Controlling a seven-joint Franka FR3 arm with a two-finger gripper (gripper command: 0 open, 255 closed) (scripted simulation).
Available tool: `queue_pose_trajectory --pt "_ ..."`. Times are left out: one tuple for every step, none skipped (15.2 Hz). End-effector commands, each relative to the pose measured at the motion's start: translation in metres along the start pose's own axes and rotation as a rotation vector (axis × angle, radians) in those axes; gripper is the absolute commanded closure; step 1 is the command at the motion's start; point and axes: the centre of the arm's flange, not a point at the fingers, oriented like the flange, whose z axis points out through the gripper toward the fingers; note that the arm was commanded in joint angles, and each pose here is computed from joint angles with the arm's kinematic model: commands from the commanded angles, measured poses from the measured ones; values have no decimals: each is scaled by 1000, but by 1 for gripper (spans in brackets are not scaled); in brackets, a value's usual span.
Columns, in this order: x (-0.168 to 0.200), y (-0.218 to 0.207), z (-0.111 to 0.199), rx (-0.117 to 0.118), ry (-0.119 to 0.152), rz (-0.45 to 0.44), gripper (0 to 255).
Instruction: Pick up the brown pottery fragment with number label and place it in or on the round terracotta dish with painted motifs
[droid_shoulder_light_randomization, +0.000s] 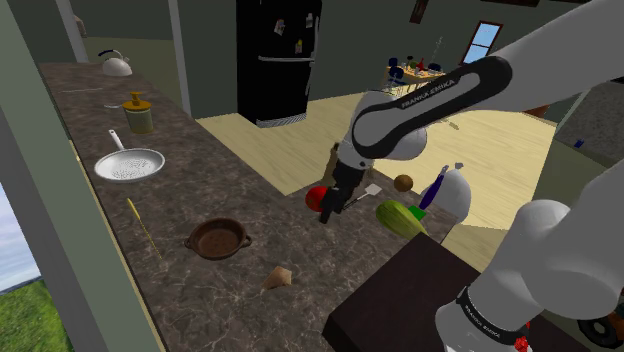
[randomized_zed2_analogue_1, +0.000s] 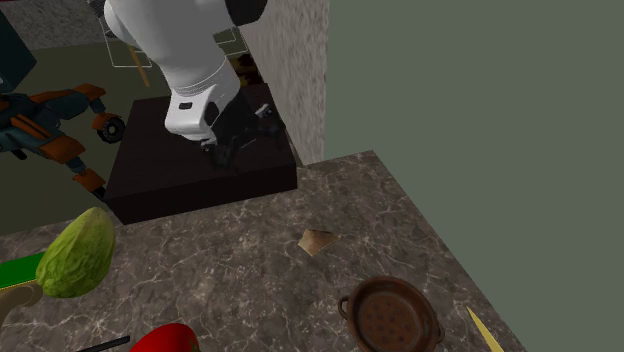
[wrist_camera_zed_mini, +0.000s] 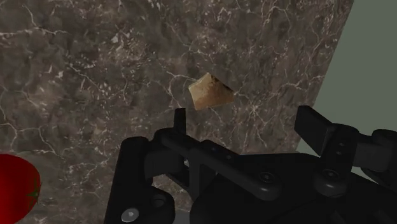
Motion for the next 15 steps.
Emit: queue_pose_trajectory --pt "11 -2 24 16 -7 -32 0" --pt "16 -4 37 24 -11 -47 0" --pt "20 -5 49 32 -15 -62 0" --pt "25 -7 62 40 -19 -77 0" --pt "29 -9 74 48 -23 -93 0" --pt "33 -11 86 56 -27 -108 0" --pt "38 -14 99 64 -31 -123 0" --pt "42 -16 111 72 -35 -139 0" --pt "46 -19 123 80 -39 -154 0" --pt "49 -21 136 88 -43 -169 0" --pt "53 -24 148 96 -47 -184 0" --pt "57 -28 161 104 -52 -200 0" --pt "60 -31 173 112 -56 -215 0" --pt "64 -34 185 120 -60 -230 0" --pt "67 -38 198 128 -64 -246 0"
